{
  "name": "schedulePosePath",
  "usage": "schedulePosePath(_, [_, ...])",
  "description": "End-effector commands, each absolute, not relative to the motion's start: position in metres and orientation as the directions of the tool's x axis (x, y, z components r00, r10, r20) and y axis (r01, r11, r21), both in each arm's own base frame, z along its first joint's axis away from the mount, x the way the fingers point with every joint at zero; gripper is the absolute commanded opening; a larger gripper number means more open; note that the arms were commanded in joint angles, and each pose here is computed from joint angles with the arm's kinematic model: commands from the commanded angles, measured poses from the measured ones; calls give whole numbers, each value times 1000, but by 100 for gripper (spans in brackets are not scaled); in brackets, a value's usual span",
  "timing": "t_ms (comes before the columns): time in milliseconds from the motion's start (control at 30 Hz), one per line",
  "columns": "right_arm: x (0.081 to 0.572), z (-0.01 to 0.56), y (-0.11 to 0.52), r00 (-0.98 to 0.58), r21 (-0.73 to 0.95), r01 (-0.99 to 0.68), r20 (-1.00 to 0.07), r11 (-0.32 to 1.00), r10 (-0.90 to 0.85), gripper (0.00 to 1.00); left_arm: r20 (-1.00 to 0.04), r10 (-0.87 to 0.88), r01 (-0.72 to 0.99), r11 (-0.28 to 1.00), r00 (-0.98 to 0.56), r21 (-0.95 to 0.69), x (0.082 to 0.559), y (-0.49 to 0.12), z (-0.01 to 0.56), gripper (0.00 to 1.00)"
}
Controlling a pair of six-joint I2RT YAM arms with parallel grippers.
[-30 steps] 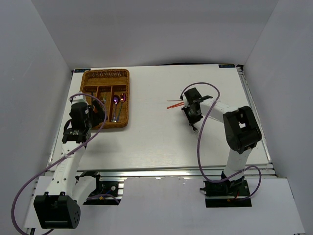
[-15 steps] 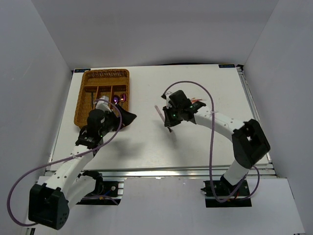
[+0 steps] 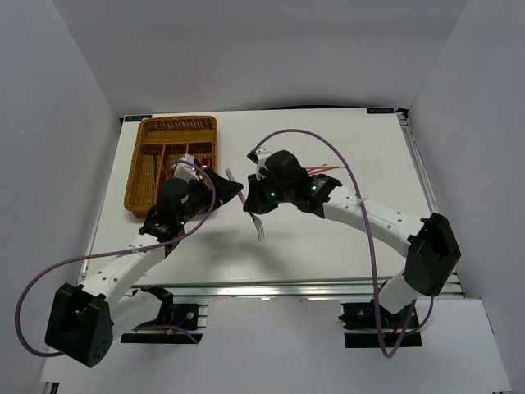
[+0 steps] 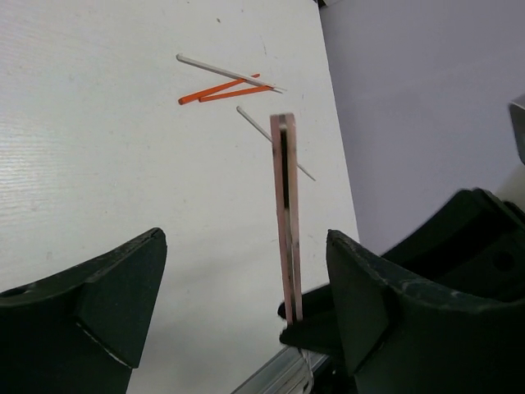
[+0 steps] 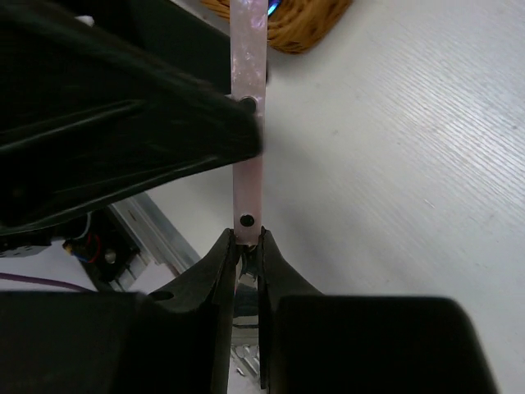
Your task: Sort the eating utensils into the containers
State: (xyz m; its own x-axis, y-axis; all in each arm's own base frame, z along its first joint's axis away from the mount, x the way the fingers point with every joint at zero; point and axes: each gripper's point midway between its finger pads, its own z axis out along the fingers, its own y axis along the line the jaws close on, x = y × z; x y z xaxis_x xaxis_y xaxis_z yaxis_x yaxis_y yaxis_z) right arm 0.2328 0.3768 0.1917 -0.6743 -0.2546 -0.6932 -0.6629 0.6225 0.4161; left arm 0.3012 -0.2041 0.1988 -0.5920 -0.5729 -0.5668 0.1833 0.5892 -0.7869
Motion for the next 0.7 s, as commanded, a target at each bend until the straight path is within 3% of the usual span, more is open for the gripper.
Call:
schedulePosePath(0, [227,238,401,-628,455,-708,-755,540,-189,0,-570,-594,226,554,-568,-801,306,-212,218,83])
schedulePosePath(133, [220,241,411,-623,482,-733,-760,480,-188,0,-574,-586,203,577,-572,-791,313,-213,212,65])
schedulePosePath(233, [219,243,414,-621,494,-737,-764,460,-175,0,-587,-571,183,609,-574,-772,318,-211,209,22])
schedulePosePath(300, [222,246,412,-612,485,-736,-775,472,-159,1,-619,-548,198,638,-563,-744,323,-210,218,0])
schedulePosePath(367, [236,237,396,-598,439,-703,-791,560,-130,44,-653,-492,135,731,-576,-669,329,-198,205,0])
schedulePosePath(400, [242,248,380,-579,422,-684,-811,595,-90,66,-755,-400,196,805,-520,-561,343,-191,228,0])
schedulePosePath(433, [244,233,364,-588,408,-656,-803,636,-92,89,-775,-308,148,879,-553,-454,342,-176,214,0])
schedulePosePath(467, [247,246,346,-565,401,-642,-824,654,-49,89,-840,-168,48,973,-516,-224,362,-138,201,0])
schedulePosePath(533, [262,243,311,-569,402,-584,-823,705,-2,89,-857,-37,-70,998,-514,-1,379,-98,219,0])
schedulePosePath(600, [269,241,271,-558,402,-529,-828,747,50,89,-819,126,-184,945,-559,271,400,-50,215,0])
schedulePosePath(667, [266,240,245,-531,383,-501,-844,776,75,89,-822,185,-269,887,-539,375,426,-25,242,0])
